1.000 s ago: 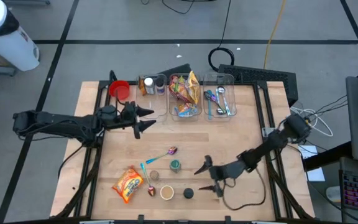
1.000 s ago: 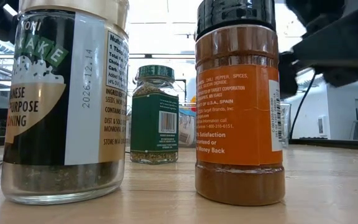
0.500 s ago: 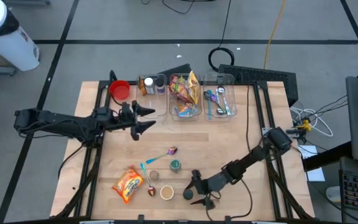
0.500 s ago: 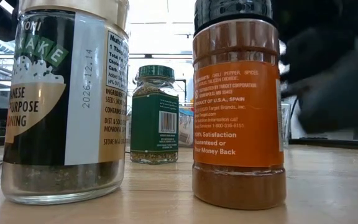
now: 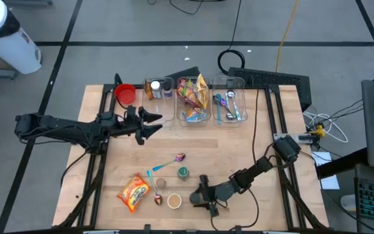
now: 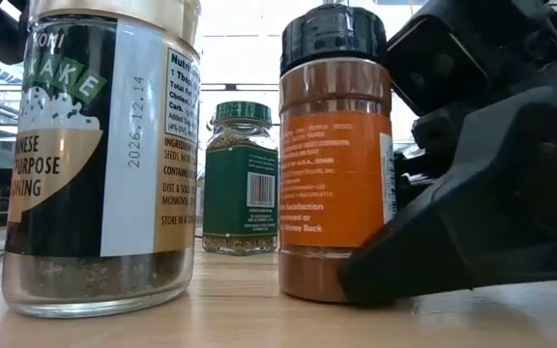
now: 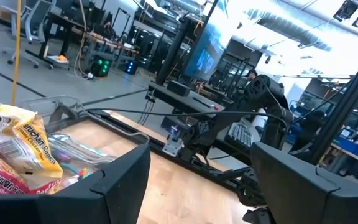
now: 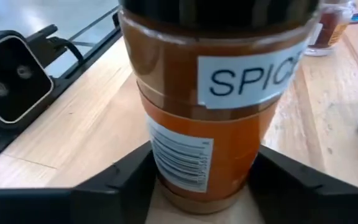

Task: Pick & Place Food Item
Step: Put the orange seasoning bottle into the left transparent bin

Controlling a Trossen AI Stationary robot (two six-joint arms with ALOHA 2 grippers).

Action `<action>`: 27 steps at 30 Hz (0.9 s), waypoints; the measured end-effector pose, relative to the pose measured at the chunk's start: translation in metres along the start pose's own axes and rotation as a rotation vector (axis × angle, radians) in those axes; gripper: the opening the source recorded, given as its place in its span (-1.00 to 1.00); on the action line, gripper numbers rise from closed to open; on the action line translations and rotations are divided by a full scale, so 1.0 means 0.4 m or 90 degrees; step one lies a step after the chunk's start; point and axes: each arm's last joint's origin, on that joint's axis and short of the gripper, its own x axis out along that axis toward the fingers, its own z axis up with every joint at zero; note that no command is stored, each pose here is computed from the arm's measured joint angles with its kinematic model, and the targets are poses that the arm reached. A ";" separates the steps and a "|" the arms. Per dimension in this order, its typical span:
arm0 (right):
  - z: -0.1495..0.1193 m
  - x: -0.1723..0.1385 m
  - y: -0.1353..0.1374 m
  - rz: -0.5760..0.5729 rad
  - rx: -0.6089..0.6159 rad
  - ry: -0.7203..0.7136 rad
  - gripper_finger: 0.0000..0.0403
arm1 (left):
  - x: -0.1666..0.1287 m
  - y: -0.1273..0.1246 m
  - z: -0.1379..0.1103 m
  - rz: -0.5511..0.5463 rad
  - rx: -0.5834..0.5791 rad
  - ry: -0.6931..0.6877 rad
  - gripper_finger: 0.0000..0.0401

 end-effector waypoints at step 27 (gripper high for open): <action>0.273 -0.219 -0.277 -0.266 0.104 0.103 -0.22 | 0.263 -0.132 0.167 0.024 0.174 0.478 0.29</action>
